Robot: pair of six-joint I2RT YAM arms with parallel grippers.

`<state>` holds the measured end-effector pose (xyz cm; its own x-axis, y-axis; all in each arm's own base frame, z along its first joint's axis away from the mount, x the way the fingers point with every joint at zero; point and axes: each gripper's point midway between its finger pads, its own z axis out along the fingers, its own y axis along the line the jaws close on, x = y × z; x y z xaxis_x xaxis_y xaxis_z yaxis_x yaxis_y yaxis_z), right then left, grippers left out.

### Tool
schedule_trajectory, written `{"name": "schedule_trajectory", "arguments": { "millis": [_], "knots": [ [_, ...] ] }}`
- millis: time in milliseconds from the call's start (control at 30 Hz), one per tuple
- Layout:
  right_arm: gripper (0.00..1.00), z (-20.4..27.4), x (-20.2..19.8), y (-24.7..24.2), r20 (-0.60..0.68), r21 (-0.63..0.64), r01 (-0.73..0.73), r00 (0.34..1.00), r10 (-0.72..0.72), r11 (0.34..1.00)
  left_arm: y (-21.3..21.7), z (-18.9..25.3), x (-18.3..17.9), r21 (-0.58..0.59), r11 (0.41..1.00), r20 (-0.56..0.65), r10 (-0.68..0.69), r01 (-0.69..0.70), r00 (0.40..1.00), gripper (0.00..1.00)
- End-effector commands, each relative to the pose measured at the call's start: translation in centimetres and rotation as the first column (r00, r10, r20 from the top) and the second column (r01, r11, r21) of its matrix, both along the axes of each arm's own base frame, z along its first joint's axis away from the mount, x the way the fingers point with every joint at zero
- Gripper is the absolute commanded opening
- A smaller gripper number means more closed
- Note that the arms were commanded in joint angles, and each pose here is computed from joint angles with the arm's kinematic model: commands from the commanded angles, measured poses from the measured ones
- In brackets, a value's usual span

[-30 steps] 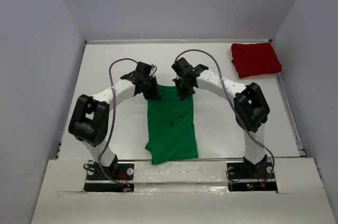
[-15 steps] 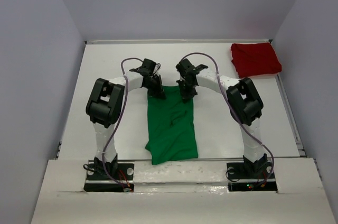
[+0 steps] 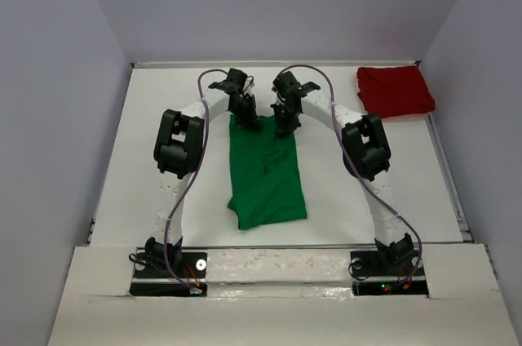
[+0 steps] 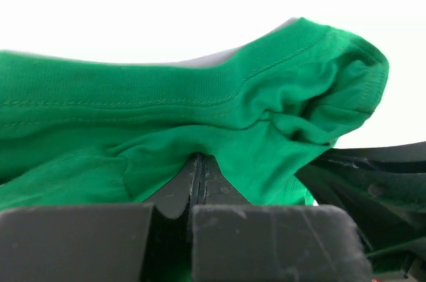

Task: Fold and stack the t-shirts
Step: Fold the tshirt

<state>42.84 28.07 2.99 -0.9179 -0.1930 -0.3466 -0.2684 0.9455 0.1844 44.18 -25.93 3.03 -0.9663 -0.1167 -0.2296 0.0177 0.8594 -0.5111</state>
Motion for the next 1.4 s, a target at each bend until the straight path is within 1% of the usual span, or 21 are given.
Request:
{"name": "schedule_trajectory", "arguments": {
  "millis": [0,100,267,333,367,400,433,500,567,600,667,700,733,800,833,900,933,1000,1067,1200,1367],
  "knots": [
    [0.00,-0.6,2.8,-1.7,0.002,-0.023,-0.007,1.000,0.007,1.000,0.8,0.6,1.6,0.025,0.999,-0.010,-0.022,0.022,1.000,0.00],
    [0.00,0.4,3.9,-1.7,0.028,-0.008,-0.026,0.999,0.026,1.000,1.0,2.3,3.7,0.006,1.000,0.039,-0.016,0.016,0.999,0.00],
    [0.00,1.8,3.8,-1.9,0.054,-0.008,-0.046,0.997,0.046,0.999,2.3,4.5,4.4,0.060,0.998,0.119,0.012,-0.019,0.993,0.00],
    [0.00,3.8,3.7,-1.9,0.089,0.008,-0.050,0.995,0.049,0.999,3.0,6.6,4.1,0.082,0.996,0.173,0.028,-0.043,0.985,0.00],
    [0.00,3.6,3.1,-2.5,0.083,-0.009,-0.040,0.996,0.041,0.999,3.1,9.1,4.1,0.073,0.996,0.233,0.031,-0.049,0.972,0.00],
    [0.02,4.3,3.0,-2.8,0.096,-0.015,-0.031,0.995,0.032,0.999,3.9,9.0,3.6,0.105,0.992,0.240,0.043,-0.070,0.970,0.00],
    [0.07,6.3,3.1,-2.9,0.135,0.000,-0.024,0.991,0.024,1.000,3.9,10.0,3.3,0.108,0.991,0.265,0.044,-0.074,0.963,0.00],
    [0.20,7.0,2.1,-3.2,0.143,-0.015,-0.027,0.989,0.028,1.000,4.6,12.0,2.4,0.125,0.988,0.312,0.052,-0.095,0.949,0.00],
    [0.28,9.1,1.6,-4.0,0.175,-0.022,-0.011,0.985,0.015,1.000,4.7,13.3,1.6,0.126,0.987,0.334,0.052,-0.100,0.941,0.00],
    [0.34,9.2,0.5,-3.8,0.158,-0.022,-0.023,0.987,0.026,0.999,4.7,14.9,1.0,0.113,0.988,0.360,0.056,-0.103,0.931,0.00],
    [0.38,9.7,-0.7,-4.1,0.142,-0.009,-0.031,0.989,0.032,0.999,4.7,14.6,-0.5,0.118,0.989,0.342,0.045,-0.090,0.939,0.00],
    [0.41,11.1,-1.2,-4.4,0.170,0.001,-0.023,0.985,0.023,1.000,4.6,15.6,-1.3,0.114,0.990,0.358,0.040,-0.086,0.933,0.00],
    [0.43,10.0,-2.4,-4.6,0.149,-0.007,-0.033,0.988,0.034,0.999,5.0,14.6,-2.2,0.136,0.987,0.339,0.035,-0.085,0.940,0.00],
    [0.46,10.6,-3.7,-4.9,0.150,0.015,-0.033,0.988,0.030,0.999,5.1,14.7,-3.3,0.135,0.987,0.340,0.039,-0.090,0.940,0.00],
    [0.47,9.2,-4.9,-5.1,0.118,0.017,-0.041,0.992,0.039,0.999,5.0,13.6,-4.3,0.126,0.989,0.302,0.035,-0.077,0.952,0.00],
    [0.48,8.5,-6.2,-4.9,0.086,0.051,-0.057,0.995,0.053,0.997,4.7,13.2,-5.4,0.104,0.993,0.280,0.026,-0.058,0.960,0.00],
    [0.48,8.6,-6.8,-4.9,0.088,0.067,-0.062,0.995,0.056,0.996,4.6,11.9,-6.5,0.108,0.993,0.246,0.017,-0.045,0.969,0.00],
    [0.48,6.6,-8.2,-5.1,0.049,0.082,-0.061,0.997,0.058,0.995,4.1,11.7,-7.2,0.094,0.995,0.246,0.017,-0.041,0.969,0.00],
    [0.48,5.4,-9.2,-5.3,0.035,0.091,-0.069,0.997,0.066,0.993,3.7,10.3,-8.6,0.084,0.996,0.205,0.007,-0.025,0.979,0.00],
    [0.47,3.6,-9.7,-5.4,0.001,0.079,-0.082,0.997,0.083,0.993,2.9,9.0,-10.8,0.035,0.999,0.154,-0.004,-0.001,0.988,0.00],
    [0.47,3.4,-8.9,-5.2,0.010,0.068,-0.094,0.996,0.093,0.993,4.1,7.4,-13.1,0.100,0.995,0.123,0.016,-0.028,0.992,0.00]
  ]
}}
